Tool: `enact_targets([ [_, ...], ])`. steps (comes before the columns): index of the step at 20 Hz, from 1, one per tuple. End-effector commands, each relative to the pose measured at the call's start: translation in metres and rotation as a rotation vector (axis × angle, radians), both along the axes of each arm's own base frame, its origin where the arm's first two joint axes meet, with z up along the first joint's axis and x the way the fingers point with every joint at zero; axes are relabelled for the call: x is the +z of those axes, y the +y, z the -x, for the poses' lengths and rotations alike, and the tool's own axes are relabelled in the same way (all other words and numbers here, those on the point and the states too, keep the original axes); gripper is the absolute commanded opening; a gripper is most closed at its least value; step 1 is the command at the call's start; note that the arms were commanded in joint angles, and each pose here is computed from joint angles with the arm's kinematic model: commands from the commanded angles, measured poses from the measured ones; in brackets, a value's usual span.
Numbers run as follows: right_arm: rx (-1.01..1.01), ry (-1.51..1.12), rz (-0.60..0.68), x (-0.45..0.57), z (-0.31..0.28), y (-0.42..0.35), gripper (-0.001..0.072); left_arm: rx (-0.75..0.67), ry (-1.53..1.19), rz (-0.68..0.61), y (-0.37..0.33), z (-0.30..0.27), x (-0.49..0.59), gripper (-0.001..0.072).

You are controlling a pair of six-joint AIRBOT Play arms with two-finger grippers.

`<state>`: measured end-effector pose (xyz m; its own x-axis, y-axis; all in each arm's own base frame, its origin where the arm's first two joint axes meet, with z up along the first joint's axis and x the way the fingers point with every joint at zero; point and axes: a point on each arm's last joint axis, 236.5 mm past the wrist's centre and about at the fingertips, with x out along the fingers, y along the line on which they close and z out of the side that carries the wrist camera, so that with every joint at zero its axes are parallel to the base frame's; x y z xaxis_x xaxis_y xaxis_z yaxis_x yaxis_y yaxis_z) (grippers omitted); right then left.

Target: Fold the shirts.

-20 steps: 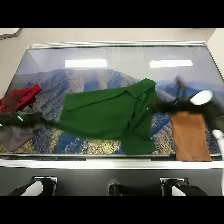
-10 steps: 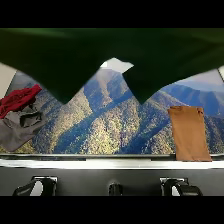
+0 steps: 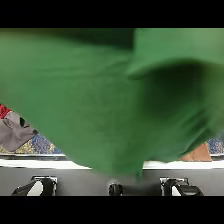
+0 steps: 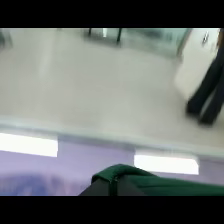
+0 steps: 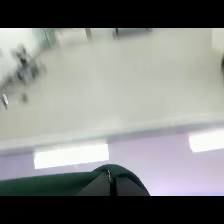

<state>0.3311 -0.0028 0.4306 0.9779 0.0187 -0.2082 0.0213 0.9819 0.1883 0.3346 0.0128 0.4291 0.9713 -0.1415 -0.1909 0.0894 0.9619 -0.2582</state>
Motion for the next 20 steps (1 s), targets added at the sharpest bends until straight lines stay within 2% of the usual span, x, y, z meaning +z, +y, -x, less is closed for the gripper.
enact_targets([
  [1, 0.015, 0.562, -0.027, -0.164, -0.071, -0.003, 0.0033, -0.116, 0.426, 0.045, 0.015, -0.068, -0.155, 0.0029],
  [3, 0.053, 0.768, -0.08, -0.247, -0.112, 0.005, 0.0033, -0.162, 0.62, 0.11, 0.018, -0.101, -0.248, 0.0029],
  [5, 0.097, 0.872, -0.202, -0.317, -0.152, 0.025, 0.0033, -0.205, 0.772, 0.157, 0.017, -0.125, -0.326, 0.0029],
  [8, 0.126, 0.883, -0.482, -0.371, -0.2, 0.063, 0.0034, -0.228, 0.918, 0.219, 0.017, -0.144, -0.403, 0.0029],
  [10, 0.141, 0.838, -0.607, -0.381, -0.224, 0.078, 0.0035, -0.226, 0.956, 0.239, 0.02, -0.15, -0.428, 0.0029],
  [12, 0.135, 0.828, -0.648, -0.391, -0.233, 0.081, 0.0035, -0.214, 0.963, 0.247, 0.02, -0.155, -0.441, 0.003],
  [16, 0.122, 0.873, -0.65, -0.414, -0.233, 0.08, 0.0035, -0.229, 1.025, 0.281, 0.003, -0.151, -0.457, 0.0048],
  [17, 0.123, 0.878, -0.651, -0.415, -0.232, 0.08, 0.0046, -0.242, 1.038, 0.286, -0.002, -0.148, -0.456, 0.0162],
  [18, 0.13, 0.899, -0.648, -0.412, -0.226, 0.079, 0.0224, -0.264, 1.065, 0.296, -0.006, -0.141, -0.453, 0.0436],
  [19, 0.144, 0.915, -0.634, -0.405, -0.219, 0.072, 0.0375, -0.274, 1.114, 0.318, -0.008, -0.13, -0.449, 0.0658],
  [20, 0.163, 0.929, -0.599, -0.396, -0.209, 0.062, 0.0377, -0.308, 1.182, 0.33, -0.009, -0.111, -0.445, 0.0671],
])
